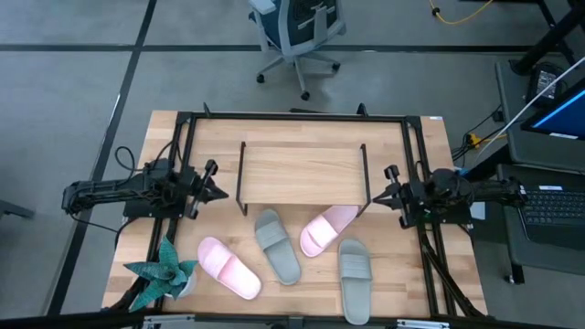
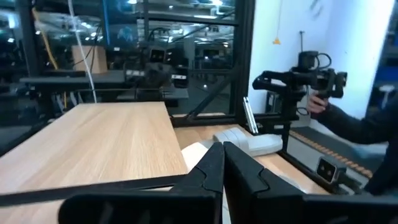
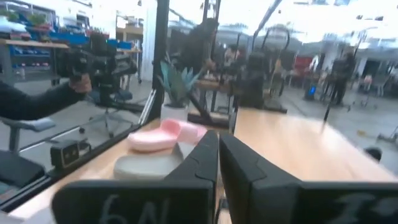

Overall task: Pick and place slides into the shelf
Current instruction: Put the right gray slide on the shelf

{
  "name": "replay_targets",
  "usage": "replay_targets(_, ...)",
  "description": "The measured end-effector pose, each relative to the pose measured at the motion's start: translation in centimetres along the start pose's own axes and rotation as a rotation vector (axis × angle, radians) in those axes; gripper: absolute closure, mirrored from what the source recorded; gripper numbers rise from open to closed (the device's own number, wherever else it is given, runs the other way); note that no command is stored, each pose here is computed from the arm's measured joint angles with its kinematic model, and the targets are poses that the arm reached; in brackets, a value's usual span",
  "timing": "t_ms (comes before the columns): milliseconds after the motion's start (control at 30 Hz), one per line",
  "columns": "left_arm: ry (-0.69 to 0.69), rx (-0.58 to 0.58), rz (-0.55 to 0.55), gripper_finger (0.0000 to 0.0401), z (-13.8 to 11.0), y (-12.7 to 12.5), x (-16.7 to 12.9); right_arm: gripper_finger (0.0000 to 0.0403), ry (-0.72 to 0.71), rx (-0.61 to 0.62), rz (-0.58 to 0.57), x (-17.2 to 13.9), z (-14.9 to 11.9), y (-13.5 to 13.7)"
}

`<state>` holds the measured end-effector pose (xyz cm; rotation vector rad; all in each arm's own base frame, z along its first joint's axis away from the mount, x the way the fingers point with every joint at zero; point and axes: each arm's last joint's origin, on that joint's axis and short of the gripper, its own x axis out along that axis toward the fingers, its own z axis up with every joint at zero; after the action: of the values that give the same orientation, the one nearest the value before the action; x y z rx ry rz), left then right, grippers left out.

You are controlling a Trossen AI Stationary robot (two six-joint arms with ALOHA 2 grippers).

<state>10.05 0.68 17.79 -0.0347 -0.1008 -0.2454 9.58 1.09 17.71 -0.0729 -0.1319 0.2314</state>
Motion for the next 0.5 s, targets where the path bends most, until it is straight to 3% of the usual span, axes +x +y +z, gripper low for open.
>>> replay_targets(200,0.033,0.031,0.003,0.0401,-0.34,0.02,0.00,0.0384,0.061,0.125,0.112,0.00,-0.58,0.36)
replay_targets(367,0.047,-0.020,0.105,0.0401,-0.53,0.32,-0.03,0.0384,0.056,0.129,0.162,-0.01,-0.52,0.51)
replay_targets(500,0.049,0.021,0.103,0.0401,-0.53,0.32,-0.02,0.0384,0.056,0.128,0.162,-0.01,-0.52,0.51)
